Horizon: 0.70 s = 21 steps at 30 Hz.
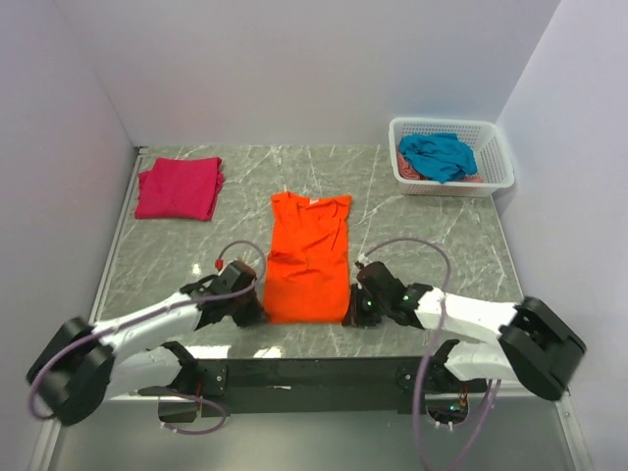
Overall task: Fold and stack the t-shirts
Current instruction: Fold the tshirt
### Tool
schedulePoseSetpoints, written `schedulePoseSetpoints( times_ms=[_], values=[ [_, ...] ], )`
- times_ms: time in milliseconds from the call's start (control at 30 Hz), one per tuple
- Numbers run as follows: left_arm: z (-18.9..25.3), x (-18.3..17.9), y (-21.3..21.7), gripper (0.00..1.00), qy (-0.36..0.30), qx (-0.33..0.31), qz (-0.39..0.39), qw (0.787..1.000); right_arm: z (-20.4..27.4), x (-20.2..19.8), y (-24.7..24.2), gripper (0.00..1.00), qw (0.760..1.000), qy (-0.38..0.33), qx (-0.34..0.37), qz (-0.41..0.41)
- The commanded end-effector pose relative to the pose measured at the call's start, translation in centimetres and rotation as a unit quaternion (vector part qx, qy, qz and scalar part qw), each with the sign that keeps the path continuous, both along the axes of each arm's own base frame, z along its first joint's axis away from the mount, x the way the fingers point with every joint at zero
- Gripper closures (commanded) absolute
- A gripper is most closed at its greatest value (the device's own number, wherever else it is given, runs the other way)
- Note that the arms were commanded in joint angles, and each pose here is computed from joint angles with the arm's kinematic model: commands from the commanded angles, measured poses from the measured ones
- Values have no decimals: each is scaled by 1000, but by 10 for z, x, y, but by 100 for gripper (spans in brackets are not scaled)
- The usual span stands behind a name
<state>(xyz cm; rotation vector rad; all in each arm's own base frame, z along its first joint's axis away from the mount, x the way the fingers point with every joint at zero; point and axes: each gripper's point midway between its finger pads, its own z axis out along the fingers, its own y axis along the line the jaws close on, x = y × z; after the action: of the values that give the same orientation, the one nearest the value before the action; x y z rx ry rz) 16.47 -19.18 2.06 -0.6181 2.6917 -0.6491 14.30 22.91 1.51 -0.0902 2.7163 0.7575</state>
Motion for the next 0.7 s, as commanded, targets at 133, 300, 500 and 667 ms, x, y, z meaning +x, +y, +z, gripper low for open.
schedulePoseSetpoints(
  times_ms=[133, 300, 500, 667],
  values=[
    [44, -39, 14, 99, 5, -12, 9, 1000, 41, -37, -5, 100, 999, 1, 52, 12],
    [115, 1, 7, 99, -102, -26, 23, 994, 85, -1, -19, 100, 995, -96, 20, -19],
    [172, 49, 16, 99, -193, 26, 71, 978, 143, 64, -29, 100, 983, -172, 13, -68],
    [198, 91, 15, 99, -234, 49, 90, 967, 185, 108, -37, 100, 972, -224, -3, -72]
  ],
)
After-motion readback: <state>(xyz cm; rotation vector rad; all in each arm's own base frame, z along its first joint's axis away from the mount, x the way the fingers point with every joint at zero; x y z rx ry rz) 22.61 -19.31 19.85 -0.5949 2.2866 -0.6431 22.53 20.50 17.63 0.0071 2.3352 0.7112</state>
